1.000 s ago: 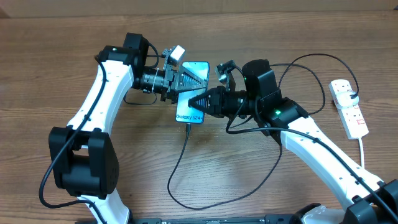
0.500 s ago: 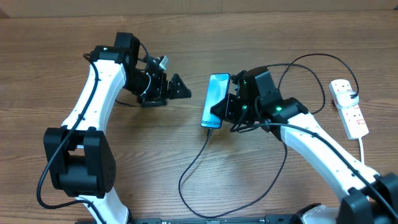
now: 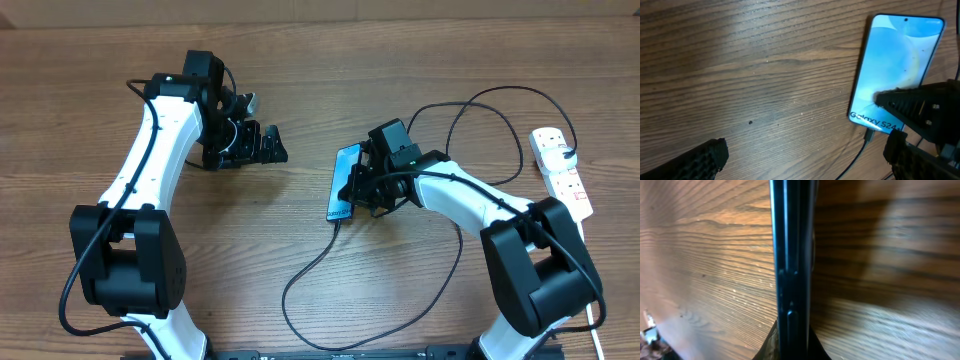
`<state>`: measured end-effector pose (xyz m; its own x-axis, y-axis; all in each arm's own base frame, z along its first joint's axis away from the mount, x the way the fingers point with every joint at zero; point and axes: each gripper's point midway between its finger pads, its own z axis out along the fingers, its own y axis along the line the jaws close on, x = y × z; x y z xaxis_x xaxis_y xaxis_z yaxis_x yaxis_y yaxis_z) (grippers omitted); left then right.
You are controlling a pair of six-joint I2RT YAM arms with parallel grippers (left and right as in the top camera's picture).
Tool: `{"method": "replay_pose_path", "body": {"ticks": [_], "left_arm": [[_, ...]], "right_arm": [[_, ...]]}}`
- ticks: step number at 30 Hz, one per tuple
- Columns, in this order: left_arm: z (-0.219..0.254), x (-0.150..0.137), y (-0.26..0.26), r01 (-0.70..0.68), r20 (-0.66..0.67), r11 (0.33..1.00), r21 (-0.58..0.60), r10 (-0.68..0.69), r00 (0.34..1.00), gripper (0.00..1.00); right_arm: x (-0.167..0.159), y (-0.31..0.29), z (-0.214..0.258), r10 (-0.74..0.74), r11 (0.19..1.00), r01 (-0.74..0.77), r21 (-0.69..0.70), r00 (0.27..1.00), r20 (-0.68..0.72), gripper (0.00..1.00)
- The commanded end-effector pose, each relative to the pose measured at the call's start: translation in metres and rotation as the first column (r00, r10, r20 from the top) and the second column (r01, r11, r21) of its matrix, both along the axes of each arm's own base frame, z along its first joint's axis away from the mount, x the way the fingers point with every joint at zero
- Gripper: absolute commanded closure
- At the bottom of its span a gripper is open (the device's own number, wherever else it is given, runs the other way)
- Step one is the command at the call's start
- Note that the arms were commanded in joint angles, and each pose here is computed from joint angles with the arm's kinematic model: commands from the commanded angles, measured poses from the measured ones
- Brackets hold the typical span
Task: Plug charger to phone and switch on socket
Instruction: 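Lower the plugged phone flat onto the table with the right gripper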
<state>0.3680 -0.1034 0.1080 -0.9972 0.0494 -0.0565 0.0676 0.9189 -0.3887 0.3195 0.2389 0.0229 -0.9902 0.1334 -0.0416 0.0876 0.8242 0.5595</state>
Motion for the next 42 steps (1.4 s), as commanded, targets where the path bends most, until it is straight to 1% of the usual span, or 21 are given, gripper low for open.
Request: {"method": "replay_pose_path", "body": {"ticks": [1,8,10,13,17,18,22,24,26,29,30,32,34,37,42], "left_arm": [[0.008,0.001,0.000,-0.008,0.022,1.000,0.012,0.008,1.000,0.00],[0.008,0.001,0.000,-0.008,0.022,1.000,0.012,0.008,1.000,0.00],[0.008,0.001,0.000,-0.008,0.023,1.000,0.012,0.008,1.000,0.00],[0.008,0.001,0.000,-0.008,0.023,1.000,0.012,0.008,1.000,0.00],[0.008,0.001,0.000,-0.008,0.023,1.000,0.012,0.008,1.000,0.00],[0.008,0.001,0.000,-0.008,0.023,1.000,0.012,0.008,1.000,0.00],[0.008,0.001,0.000,-0.008,0.023,1.000,0.012,0.008,1.000,0.00],[0.008,0.001,0.000,-0.008,0.022,1.000,0.012,0.008,1.000,0.00],[0.008,0.001,0.000,-0.008,0.023,1.000,0.012,0.008,1.000,0.00],[0.008,0.001,0.000,-0.008,0.022,1.000,0.012,0.008,1.000,0.00],[0.008,0.001,0.000,-0.008,0.023,1.000,0.012,0.008,1.000,0.00],[0.008,0.001,0.000,-0.008,0.023,1.000,0.012,0.008,1.000,0.00],[0.008,0.001,0.000,-0.008,0.023,1.000,0.012,0.008,1.000,0.00],[0.008,0.001,0.000,-0.008,0.023,1.000,0.012,0.008,1.000,0.00],[0.008,0.001,0.000,-0.008,0.023,1.000,0.012,0.008,1.000,0.00]], "right_arm": [[0.000,0.006,-0.020,0.033,0.999,-0.033,0.010,0.999,-0.025,0.96],[0.003,0.013,-0.043,0.046,0.998,-0.044,0.039,0.998,-0.042,0.95],[0.002,0.019,-0.044,0.061,0.996,-0.057,0.073,0.997,-0.047,0.94],[0.002,0.022,-0.043,0.068,0.994,-0.063,0.091,0.997,-0.045,0.90],[0.004,0.023,-0.043,0.098,0.991,-0.096,0.090,0.995,-0.014,0.76],[0.004,0.023,-0.042,0.103,0.991,-0.102,0.091,0.995,-0.006,0.73],[0.006,0.023,-0.042,0.101,0.991,-0.101,0.089,0.995,0.000,0.70],[0.006,0.023,-0.042,0.101,0.991,-0.101,0.090,0.995,0.003,0.65],[0.007,0.023,-0.042,0.101,0.991,-0.101,0.091,0.995,0.005,0.56],[0.008,0.023,-0.042,0.098,0.992,-0.098,0.085,0.995,0.008,0.34],[0.008,0.023,-0.042,0.097,0.992,-0.098,0.084,0.995,0.009,0.29],[0.009,0.020,-0.044,0.082,0.994,-0.082,0.069,0.997,0.007,0.23],[0.013,0.015,-0.047,0.033,0.999,-0.033,0.039,0.999,-0.004,0.19],[0.017,0.011,-0.050,-0.005,1.000,0.006,0.009,1.000,-0.005,0.18],[0.018,0.008,-0.051,-0.023,1.000,0.022,-0.004,1.000,-0.005,0.17]]}}
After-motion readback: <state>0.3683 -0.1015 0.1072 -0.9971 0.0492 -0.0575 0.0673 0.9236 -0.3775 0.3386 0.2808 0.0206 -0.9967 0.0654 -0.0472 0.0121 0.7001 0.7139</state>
